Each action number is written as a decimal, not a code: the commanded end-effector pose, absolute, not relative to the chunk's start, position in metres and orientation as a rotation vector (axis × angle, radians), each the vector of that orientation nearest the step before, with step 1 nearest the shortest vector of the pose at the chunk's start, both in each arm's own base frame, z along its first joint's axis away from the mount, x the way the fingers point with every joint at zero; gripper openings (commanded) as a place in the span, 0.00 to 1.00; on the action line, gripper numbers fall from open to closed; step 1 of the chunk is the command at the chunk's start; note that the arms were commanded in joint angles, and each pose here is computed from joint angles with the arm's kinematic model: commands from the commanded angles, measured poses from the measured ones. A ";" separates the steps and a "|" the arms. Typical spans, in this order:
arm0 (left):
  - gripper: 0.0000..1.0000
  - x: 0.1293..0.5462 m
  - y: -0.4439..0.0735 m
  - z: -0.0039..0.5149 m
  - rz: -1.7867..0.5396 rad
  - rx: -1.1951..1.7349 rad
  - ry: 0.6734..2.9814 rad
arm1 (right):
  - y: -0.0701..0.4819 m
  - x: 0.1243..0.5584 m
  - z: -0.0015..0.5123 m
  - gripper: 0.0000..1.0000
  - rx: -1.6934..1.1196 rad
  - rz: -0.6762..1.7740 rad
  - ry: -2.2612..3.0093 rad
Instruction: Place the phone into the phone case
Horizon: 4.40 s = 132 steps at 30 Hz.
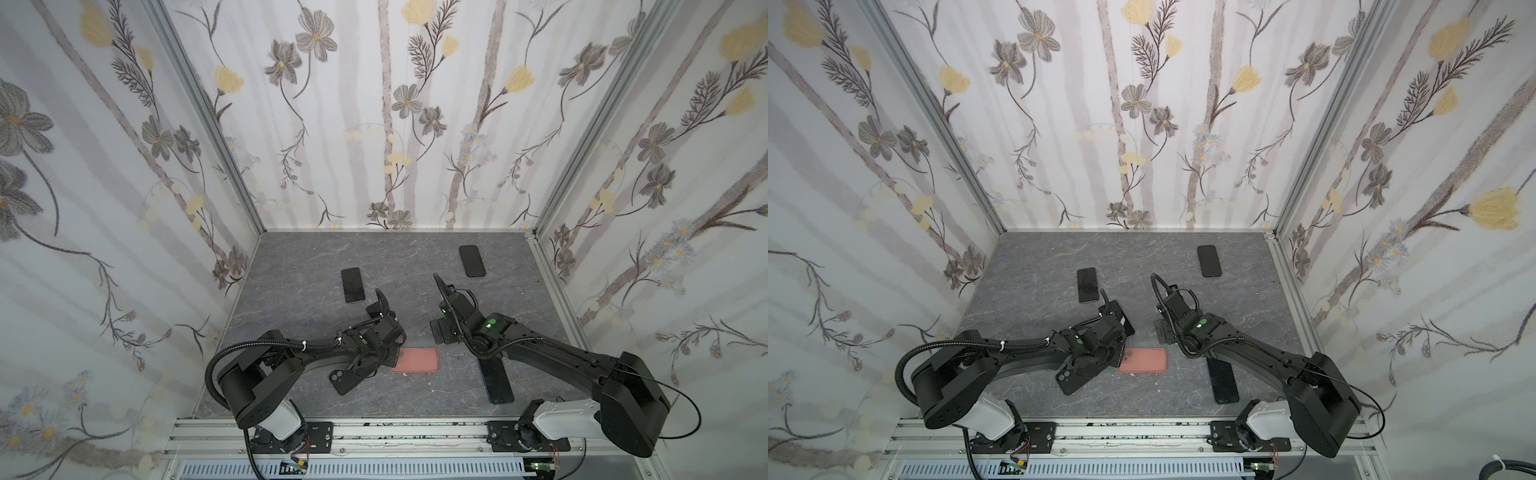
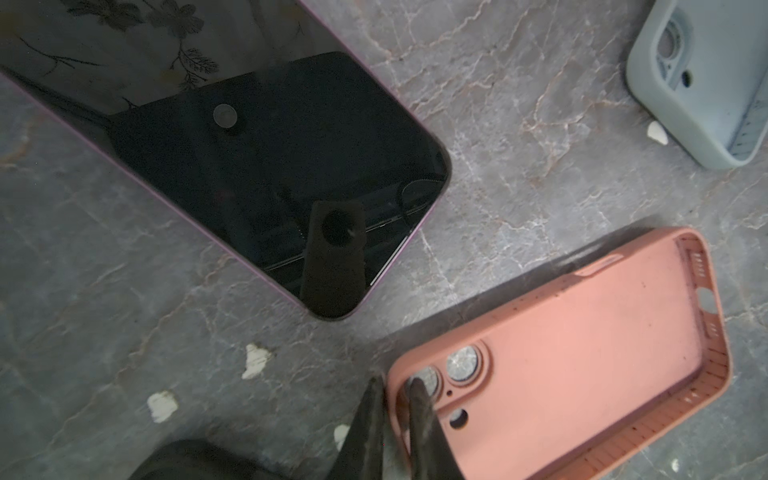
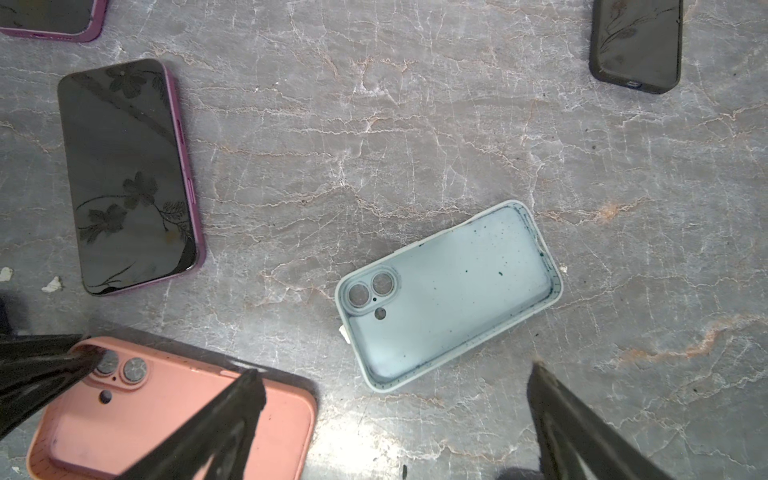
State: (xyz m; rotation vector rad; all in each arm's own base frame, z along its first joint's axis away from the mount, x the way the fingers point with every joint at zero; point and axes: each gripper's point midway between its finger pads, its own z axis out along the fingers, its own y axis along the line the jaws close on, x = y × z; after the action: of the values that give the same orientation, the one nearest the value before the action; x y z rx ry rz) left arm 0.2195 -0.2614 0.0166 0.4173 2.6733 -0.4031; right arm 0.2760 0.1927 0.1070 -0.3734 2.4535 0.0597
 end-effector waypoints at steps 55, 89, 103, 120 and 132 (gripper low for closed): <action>0.71 0.249 -0.139 0.202 -0.210 0.209 2.029 | 0.388 0.315 0.037 0.96 -0.717 0.192 2.603; 0.72 0.256 -0.137 0.193 -0.209 0.203 2.061 | 0.372 0.320 0.021 0.66 -0.737 0.160 2.661; 0.72 0.256 -0.136 0.192 -0.211 0.194 2.068 | 0.364 0.336 0.070 0.65 -0.747 0.139 2.538; 0.74 0.269 -0.177 0.213 -0.404 0.250 2.109 | 0.306 0.313 0.127 0.65 -0.680 0.118 2.414; 0.77 0.282 -0.239 0.239 -0.982 0.219 2.162 | 0.284 0.278 0.173 0.64 -0.715 0.306 2.240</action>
State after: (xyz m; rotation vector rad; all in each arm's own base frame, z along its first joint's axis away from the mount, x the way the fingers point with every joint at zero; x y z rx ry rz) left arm 0.2913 -0.2114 0.2243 0.1875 2.1698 -0.7340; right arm 0.2752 0.2754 0.1556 -0.6969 2.3300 0.2457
